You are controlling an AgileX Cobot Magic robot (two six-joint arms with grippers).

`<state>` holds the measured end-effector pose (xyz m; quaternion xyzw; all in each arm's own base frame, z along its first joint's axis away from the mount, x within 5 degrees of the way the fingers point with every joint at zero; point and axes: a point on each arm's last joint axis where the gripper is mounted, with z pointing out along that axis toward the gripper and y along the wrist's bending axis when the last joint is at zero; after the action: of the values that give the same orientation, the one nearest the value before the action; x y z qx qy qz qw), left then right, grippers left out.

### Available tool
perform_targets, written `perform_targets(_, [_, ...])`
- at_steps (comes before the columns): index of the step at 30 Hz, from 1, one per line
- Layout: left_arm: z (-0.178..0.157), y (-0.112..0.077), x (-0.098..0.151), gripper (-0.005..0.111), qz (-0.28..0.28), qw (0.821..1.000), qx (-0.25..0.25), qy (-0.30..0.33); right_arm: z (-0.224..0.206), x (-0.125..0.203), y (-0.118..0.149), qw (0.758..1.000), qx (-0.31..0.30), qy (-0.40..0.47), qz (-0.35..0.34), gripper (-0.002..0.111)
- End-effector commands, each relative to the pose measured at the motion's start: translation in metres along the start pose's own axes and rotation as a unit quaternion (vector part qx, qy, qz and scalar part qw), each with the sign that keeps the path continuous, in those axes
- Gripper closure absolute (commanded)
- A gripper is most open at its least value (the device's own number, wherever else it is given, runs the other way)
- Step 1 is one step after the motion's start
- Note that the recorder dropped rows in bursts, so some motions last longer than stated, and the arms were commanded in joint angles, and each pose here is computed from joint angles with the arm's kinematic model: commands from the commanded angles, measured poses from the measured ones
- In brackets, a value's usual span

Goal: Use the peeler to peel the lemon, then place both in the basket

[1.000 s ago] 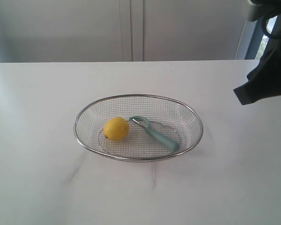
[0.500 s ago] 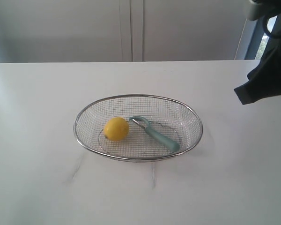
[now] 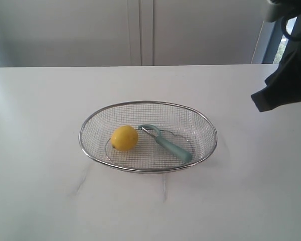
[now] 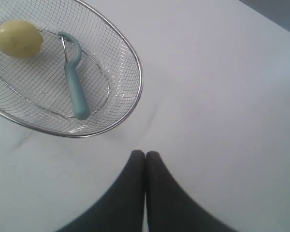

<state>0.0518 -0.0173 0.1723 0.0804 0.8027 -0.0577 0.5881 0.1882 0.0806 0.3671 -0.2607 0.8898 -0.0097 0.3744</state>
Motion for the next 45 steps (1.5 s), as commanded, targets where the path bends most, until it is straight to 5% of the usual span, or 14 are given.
perform_targets(1, [0.0, 0.0, 0.001, 0.107, 0.001, 1.0, 0.0, 0.001, -0.001, 0.001, -0.001, 1.0, 0.002, -0.002, -0.002, 0.108])
perform_targets(8, [0.0, 0.01, 0.004, 0.107, 0.134, 0.989, -0.054, 0.021, -0.001, 0.001, 0.0, 1.0, 0.002, -0.001, -0.002, 0.108])
perform_targets(12, [0.0, 0.01, 0.004, 0.107, 0.093, 0.994, -0.052, 0.018, -0.001, 0.001, -0.001, 1.0, 0.002, -0.002, -0.002, 0.108])
perform_targets(15, [0.0, 0.01, 0.004, 0.107, -0.069, 0.996, -0.055, 0.009, -0.001, 0.001, -0.001, 1.0, 0.002, -0.002, -0.002, 0.108])
perform_targets(16, [0.0, 0.01, 0.004, 0.107, -0.08, 0.995, -0.057, 0.009, -0.001, 0.001, -0.001, 1.0, 0.002, -0.002, -0.002, 0.108])
perform_targets(23, [-0.001, 0.014, 0.004, 0.107, -0.029, 0.996, -0.079, 0.016, -0.001, 0.001, -0.001, 1.0, 0.002, -0.002, -0.002, 0.108])
perform_targets(45, [-0.001, 0.014, 0.004, 0.107, -0.03, 0.996, -0.079, 0.016, -0.001, 0.001, -0.001, 1.0, 0.002, -0.002, -0.002, 0.108])
